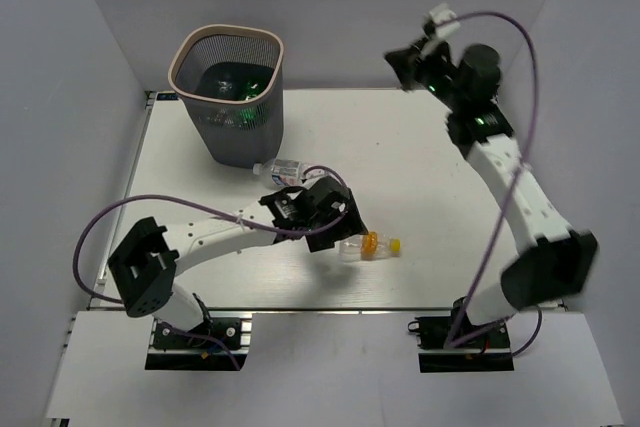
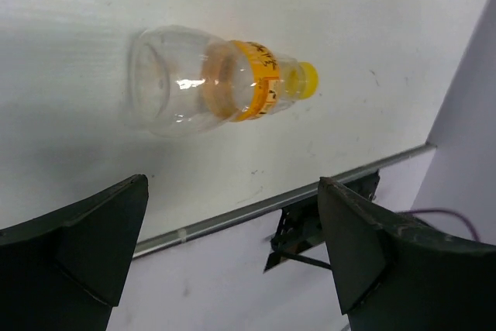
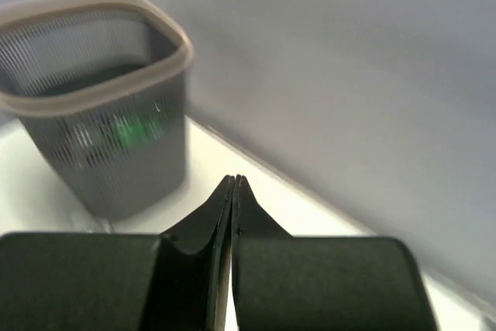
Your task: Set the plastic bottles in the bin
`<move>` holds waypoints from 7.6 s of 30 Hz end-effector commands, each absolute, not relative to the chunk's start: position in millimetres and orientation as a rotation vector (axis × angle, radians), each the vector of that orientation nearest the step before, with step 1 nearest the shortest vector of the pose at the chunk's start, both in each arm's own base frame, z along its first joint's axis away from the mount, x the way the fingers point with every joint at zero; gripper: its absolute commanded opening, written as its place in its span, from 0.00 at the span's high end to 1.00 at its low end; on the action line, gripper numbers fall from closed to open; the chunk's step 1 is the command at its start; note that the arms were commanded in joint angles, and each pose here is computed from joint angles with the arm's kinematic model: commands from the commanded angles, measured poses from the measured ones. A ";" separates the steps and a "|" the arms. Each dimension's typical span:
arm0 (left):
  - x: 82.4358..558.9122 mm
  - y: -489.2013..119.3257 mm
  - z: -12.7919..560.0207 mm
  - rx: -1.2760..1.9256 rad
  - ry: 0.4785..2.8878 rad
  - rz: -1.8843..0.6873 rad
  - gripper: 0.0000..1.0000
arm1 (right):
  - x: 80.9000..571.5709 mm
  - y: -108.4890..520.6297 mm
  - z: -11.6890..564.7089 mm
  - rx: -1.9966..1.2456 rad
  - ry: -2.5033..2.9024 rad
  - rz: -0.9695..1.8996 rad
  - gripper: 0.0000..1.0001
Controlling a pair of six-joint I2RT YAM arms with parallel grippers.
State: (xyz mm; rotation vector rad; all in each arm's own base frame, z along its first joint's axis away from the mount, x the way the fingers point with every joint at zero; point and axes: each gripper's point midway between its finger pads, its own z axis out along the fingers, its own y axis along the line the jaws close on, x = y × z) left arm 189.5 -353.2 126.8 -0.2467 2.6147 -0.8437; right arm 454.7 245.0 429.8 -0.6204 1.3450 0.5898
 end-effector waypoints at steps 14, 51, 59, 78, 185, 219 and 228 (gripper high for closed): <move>155.5 -377.7 100.1 -0.925 2.969 -0.377 0.00 | 283.5 113.6 277.7 -0.553 1.655 0.406 1.00; 250.0 -381.0 84.9 -0.816 2.605 -0.406 0.86 | 243.3 100.5 236.6 -0.564 1.751 0.450 0.51; 293.0 -337.4 231.3 -0.143 2.325 -0.182 1.00 | 254.0 111.2 221.4 -0.571 1.832 0.556 0.54; 434.2 -119.9 456.0 -0.586 1.600 0.103 0.83 | 261.9 140.4 208.5 -0.832 1.815 0.712 0.60; 187.2 -150.8 175.7 0.050 2.142 -0.815 0.00 | 452.4 475.2 442.9 -0.936 0.892 0.725 0.89; 210.0 -169.1 233.1 0.150 1.952 -0.884 0.00 | 349.4 235.4 307.3 -0.758 1.726 0.077 0.10; 220.4 -173.5 250.2 0.163 1.951 -0.877 0.00 | 262.1 159.4 249.8 -0.686 1.782 0.119 0.10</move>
